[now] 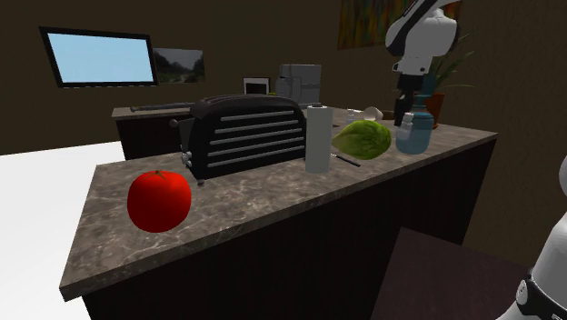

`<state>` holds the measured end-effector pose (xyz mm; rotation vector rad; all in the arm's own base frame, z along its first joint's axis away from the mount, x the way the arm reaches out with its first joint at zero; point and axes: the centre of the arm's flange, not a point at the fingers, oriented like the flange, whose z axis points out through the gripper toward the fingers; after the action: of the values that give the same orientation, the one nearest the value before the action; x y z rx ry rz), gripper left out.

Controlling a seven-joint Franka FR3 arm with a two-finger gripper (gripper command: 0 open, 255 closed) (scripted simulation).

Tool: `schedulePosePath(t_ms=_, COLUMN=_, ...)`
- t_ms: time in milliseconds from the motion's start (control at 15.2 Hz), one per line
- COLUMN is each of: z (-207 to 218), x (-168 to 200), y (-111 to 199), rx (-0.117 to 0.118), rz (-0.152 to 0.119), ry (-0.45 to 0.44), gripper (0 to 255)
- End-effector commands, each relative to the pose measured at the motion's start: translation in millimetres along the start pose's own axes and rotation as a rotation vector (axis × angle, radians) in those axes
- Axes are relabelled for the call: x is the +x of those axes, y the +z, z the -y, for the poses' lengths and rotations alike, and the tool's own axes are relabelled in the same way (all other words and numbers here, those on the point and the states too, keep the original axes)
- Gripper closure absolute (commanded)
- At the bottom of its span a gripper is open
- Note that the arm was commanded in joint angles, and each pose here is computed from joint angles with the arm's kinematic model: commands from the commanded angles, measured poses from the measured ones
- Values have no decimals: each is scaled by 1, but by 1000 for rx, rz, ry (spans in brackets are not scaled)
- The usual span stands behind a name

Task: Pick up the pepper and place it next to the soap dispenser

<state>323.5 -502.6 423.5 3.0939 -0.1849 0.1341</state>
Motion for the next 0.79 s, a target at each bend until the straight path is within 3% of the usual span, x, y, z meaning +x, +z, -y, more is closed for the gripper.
schedulePosePath(t_ms=0, z=2, x=-1, y=11, rx=0, rz=0, ry=0, gripper=255)
schedulePosePath(t_ms=726, z=4, x=-6, y=69, rx=0, rz=0, ry=0, gripper=255)
